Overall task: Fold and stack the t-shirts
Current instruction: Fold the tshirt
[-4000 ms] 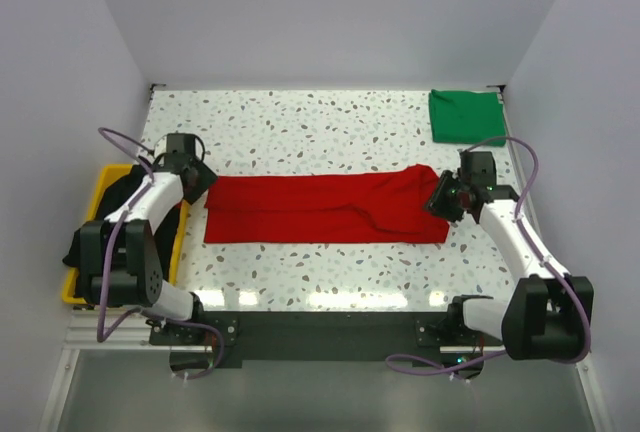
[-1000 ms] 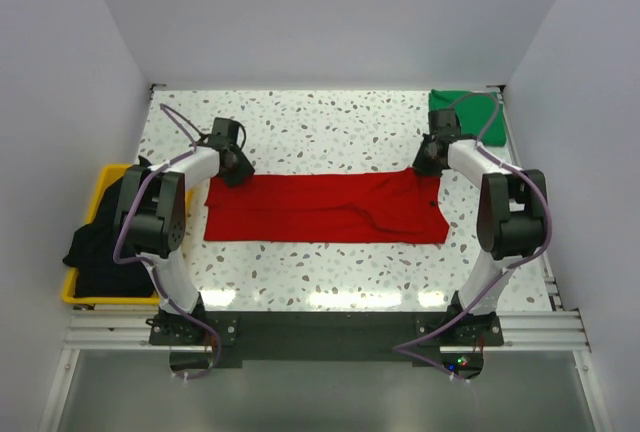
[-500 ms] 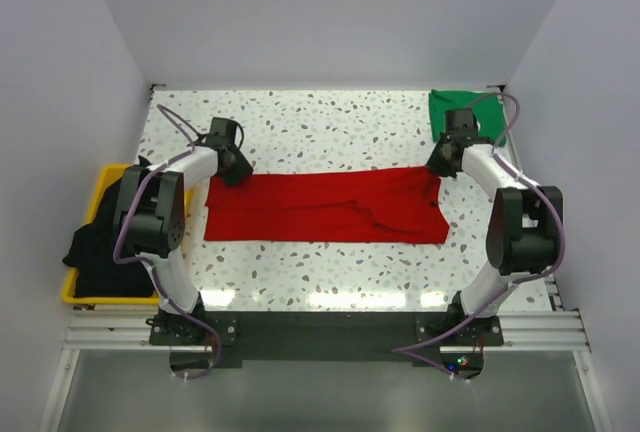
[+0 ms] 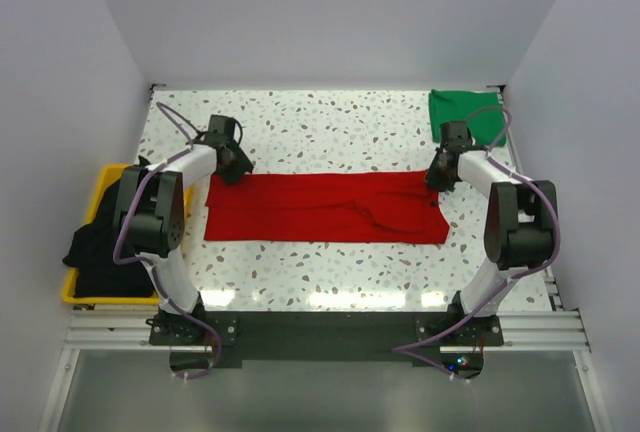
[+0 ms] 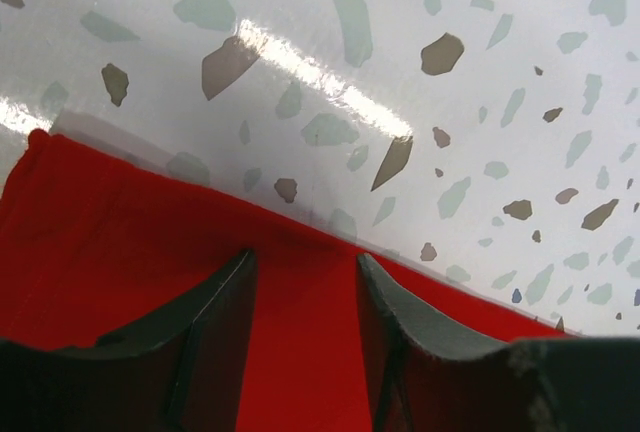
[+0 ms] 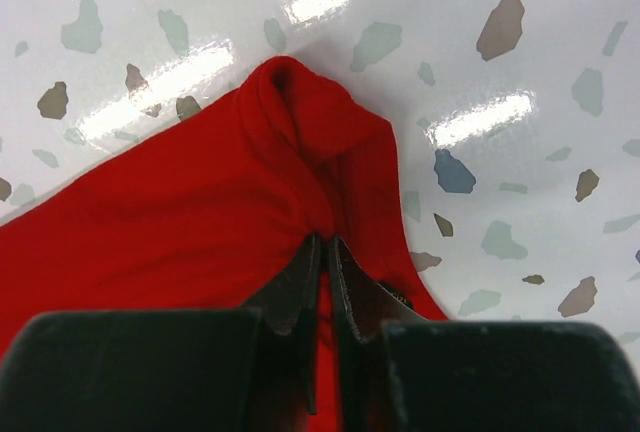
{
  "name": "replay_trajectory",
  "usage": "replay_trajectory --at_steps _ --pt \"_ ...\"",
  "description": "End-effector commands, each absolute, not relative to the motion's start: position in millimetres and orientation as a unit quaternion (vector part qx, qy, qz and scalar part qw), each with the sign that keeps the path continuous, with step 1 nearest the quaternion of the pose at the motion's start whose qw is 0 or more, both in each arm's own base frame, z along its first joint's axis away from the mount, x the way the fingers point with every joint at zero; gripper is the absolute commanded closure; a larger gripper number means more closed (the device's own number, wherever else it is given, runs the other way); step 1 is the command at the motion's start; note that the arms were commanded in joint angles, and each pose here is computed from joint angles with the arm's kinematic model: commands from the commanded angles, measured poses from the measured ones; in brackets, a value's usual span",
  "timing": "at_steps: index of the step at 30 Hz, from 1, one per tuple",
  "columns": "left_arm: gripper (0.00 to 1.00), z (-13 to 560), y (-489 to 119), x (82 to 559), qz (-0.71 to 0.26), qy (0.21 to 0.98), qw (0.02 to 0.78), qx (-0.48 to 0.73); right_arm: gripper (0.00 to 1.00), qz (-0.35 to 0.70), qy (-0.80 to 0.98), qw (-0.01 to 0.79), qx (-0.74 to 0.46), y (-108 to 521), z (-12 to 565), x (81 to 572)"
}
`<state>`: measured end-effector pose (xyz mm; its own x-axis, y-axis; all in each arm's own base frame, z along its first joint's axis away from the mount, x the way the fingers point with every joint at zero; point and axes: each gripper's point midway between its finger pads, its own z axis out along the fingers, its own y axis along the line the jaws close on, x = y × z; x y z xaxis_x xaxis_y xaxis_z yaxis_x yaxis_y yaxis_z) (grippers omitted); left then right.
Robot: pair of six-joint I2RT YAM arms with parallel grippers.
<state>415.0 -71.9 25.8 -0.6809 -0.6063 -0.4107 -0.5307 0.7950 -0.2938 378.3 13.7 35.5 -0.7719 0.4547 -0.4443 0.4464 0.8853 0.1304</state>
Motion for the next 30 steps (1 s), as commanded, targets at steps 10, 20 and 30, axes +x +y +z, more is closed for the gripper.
replay_trajectory --at_steps 10,20,30 --pt "0.48 93.0 -67.3 408.1 -0.101 0.892 0.334 -0.288 0.65 0.037 0.917 0.317 0.237 17.8 99.0 378.3" --pt "0.73 56.8 -95.2 345.0 -0.105 0.912 0.317 -0.239 0.65 0.083 0.925 0.322 0.185 91.3 93.2 364.2" --pt "0.82 20.9 -117.5 301.9 -0.033 0.940 0.299 -0.161 0.66 0.033 0.949 0.256 0.184 85.4 30.2 368.0"
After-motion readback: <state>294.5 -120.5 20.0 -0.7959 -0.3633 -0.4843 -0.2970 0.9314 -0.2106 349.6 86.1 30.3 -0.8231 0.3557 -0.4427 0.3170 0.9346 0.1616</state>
